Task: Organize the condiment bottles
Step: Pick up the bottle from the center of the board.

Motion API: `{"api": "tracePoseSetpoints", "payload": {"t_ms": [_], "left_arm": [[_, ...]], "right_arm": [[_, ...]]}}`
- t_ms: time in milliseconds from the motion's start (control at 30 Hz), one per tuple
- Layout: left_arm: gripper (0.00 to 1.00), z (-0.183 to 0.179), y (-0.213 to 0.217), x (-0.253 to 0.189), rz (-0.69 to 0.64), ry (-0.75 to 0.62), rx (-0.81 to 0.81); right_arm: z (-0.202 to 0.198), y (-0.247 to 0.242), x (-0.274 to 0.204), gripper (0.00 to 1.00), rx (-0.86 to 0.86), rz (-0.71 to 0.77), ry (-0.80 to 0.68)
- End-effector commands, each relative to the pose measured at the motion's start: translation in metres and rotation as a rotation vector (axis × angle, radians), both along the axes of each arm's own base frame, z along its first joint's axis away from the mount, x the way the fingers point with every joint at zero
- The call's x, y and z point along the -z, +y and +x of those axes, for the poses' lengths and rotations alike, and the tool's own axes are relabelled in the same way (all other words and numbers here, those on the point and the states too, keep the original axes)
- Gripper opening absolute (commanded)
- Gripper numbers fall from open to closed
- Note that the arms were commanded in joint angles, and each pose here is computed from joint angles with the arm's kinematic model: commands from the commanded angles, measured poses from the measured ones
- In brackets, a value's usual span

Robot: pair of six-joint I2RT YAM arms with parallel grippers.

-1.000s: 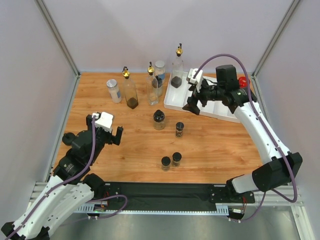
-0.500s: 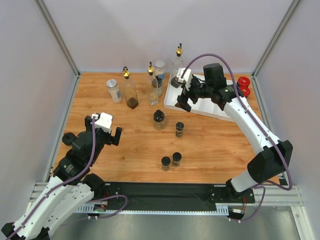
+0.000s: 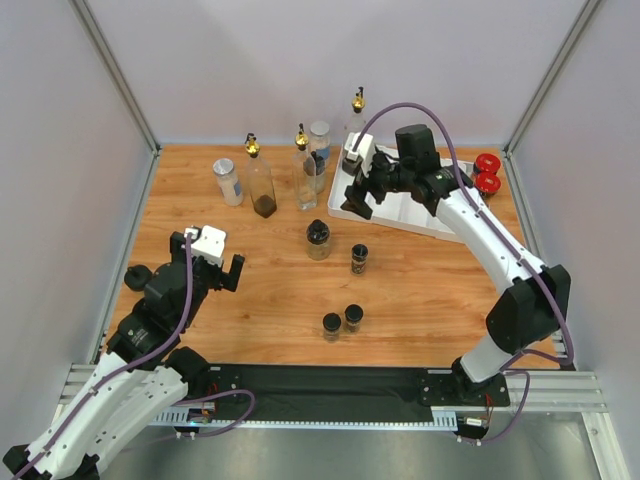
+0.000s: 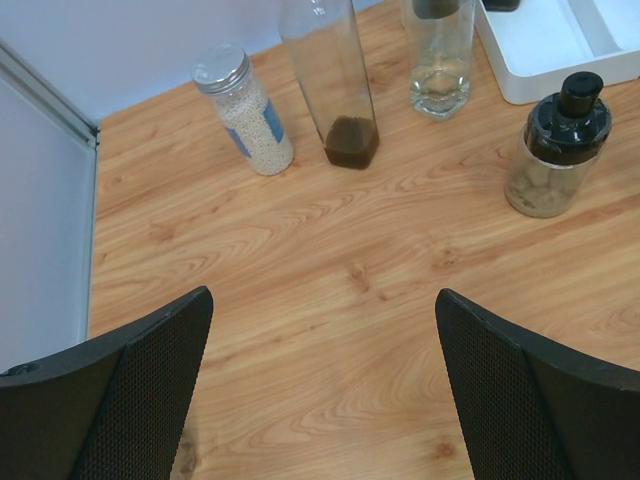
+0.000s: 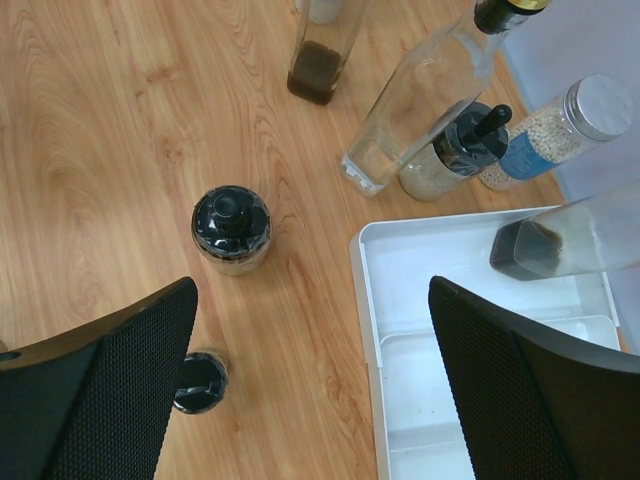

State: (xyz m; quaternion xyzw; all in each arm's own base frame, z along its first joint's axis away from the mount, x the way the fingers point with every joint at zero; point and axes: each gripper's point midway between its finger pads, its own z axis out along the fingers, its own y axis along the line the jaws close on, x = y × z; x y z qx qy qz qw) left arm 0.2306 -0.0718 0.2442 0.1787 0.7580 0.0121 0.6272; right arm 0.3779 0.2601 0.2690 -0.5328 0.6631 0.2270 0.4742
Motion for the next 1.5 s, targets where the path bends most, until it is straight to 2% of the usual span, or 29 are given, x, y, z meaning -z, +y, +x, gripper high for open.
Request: {"api": "tracePoseSetpoints", "payload": {"t_ms": [0, 367, 600, 1067, 1267, 1467], "left_arm": [[1.00, 0.001, 0.003, -0.002, 0.015, -0.018, -0.010], [1.00, 0.002, 0.004, 0.000, 0.021, -0.012, -0.017], [1.00, 0.003, 0.008, 0.001, 0.029, -0.011, -0.039], [1.00, 0.005, 0.009, 0.006, 0.059, 0.006, -0.050], [1.00, 0.007, 0.006, 0.008, 0.063, 0.013, -0.039], [1.00, 0.006, 0.006, 0.008, 0.061, 0.014, -0.039]], "right_arm": [[0.010, 0.014, -0.032, 1.00, -0.007, 0.081, -0.053], [0.047, 0.046, -0.044, 1.00, 0.108, 0.221, 0.013], [0.098, 0.074, -0.048, 1.00, 0.313, 0.327, 0.058], [0.155, 0.114, -0.020, 0.97, 0.397, 0.346, 0.026], [0.165, 0.124, -0.015, 0.89, 0.384, 0.355, 0.006], [0.167, 0.135, -0.012, 0.66, 0.350, 0.346, -0.022]]}}
